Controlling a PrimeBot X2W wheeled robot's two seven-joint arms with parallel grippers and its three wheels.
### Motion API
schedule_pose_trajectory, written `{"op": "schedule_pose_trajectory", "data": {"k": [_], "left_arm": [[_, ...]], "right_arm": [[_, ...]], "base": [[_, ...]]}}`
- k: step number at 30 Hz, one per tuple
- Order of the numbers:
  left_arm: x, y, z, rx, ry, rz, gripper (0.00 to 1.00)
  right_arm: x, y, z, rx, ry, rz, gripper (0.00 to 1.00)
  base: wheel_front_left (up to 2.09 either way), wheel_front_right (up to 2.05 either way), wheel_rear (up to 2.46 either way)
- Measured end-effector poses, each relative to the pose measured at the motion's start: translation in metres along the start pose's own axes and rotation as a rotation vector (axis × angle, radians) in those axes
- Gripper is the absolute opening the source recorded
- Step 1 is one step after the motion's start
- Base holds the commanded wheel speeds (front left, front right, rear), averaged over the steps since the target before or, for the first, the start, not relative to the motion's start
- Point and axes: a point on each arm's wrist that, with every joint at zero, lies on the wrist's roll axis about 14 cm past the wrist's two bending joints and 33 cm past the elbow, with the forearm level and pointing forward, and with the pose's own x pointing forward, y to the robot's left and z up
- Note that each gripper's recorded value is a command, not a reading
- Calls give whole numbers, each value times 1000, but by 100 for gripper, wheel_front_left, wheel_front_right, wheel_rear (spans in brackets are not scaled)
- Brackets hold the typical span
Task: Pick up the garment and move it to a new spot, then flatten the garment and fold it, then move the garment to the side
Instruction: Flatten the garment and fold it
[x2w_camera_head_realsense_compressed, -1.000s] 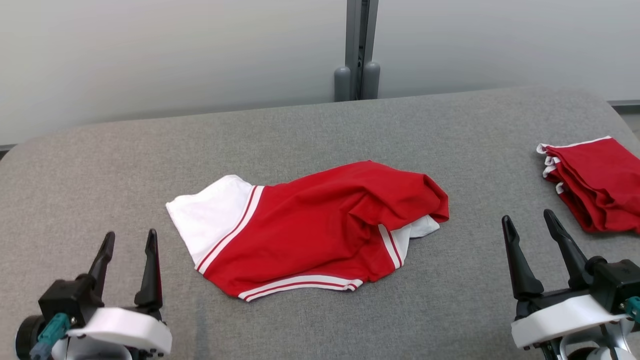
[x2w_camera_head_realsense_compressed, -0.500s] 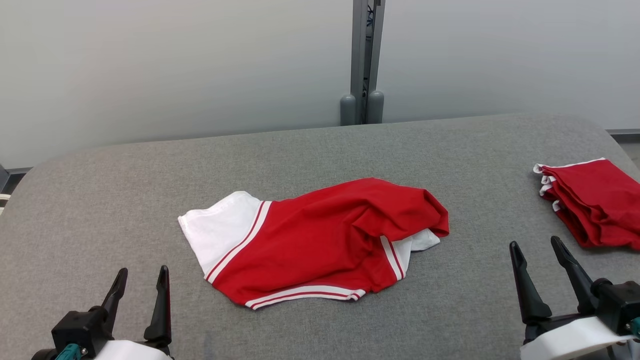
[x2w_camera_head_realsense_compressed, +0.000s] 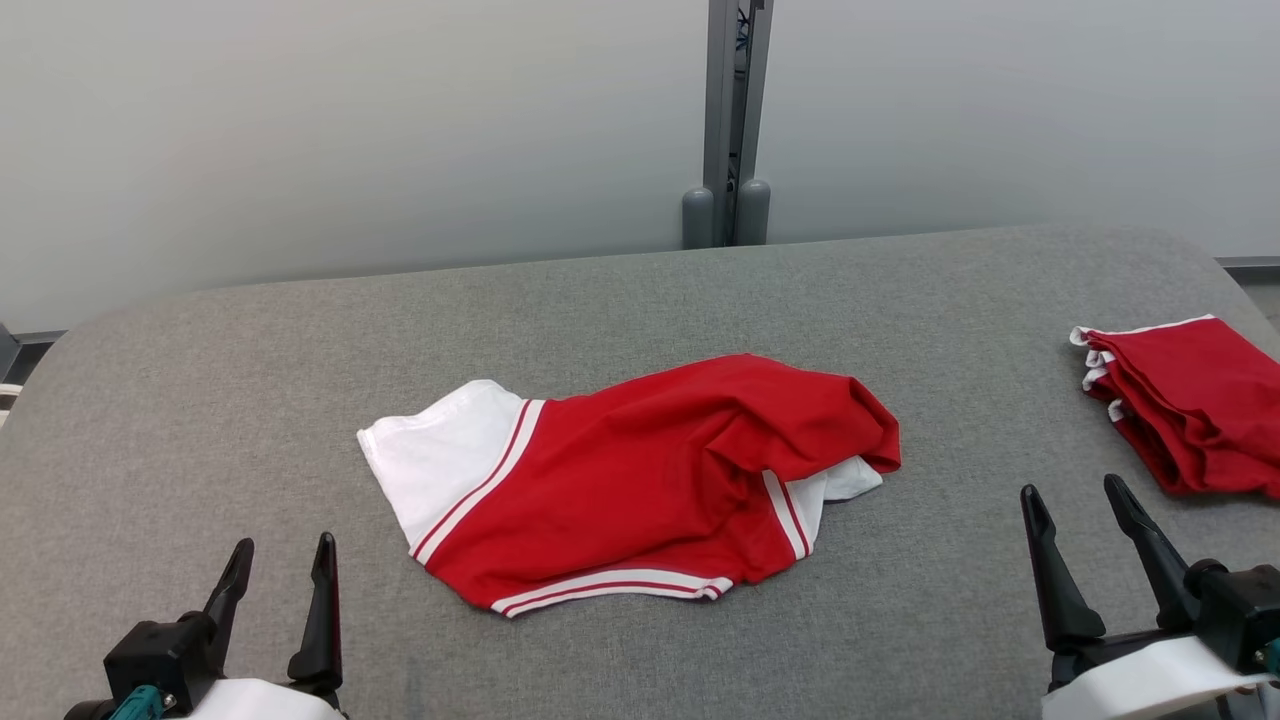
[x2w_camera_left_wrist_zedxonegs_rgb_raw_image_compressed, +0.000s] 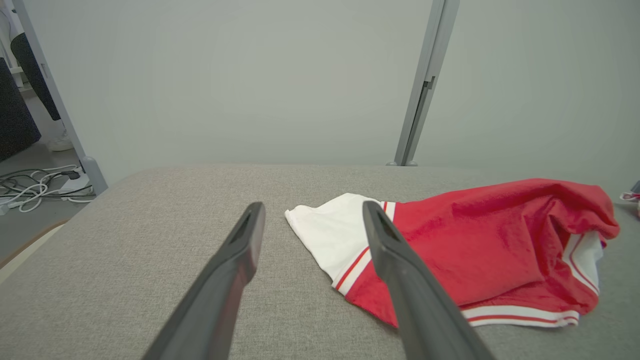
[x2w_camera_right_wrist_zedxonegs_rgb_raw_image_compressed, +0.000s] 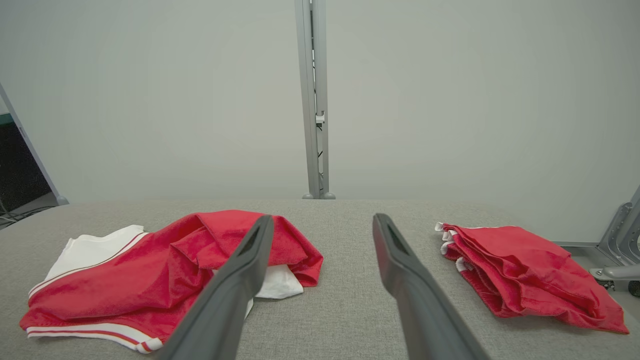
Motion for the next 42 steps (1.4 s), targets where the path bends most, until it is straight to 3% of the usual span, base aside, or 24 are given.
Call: {"op": "schedule_pose_trajectory", "data": {"k": [14,22,30,36,42], "left_arm": [[12,-2,3,-4,-10,5,100],[31,1,2,-7,-23,16,100],[43,10,-10,-11,-3,53,100],[52,13,-18,-14,8,68,100],[58,11,-22,-17,10,63,100]], "right_arm": [[16,17,-18,4,55,60,100],[39,80,-57,-3,176,291,100],[30,134,-121,-26,371,521,100],[21,155,-159,-100,469,660,100],[30,156,-173,-150,476,698,100]], "base": [[0,0,0],[0,0,0],[0,0,0],[0,0,0],[0,0,0]]}}
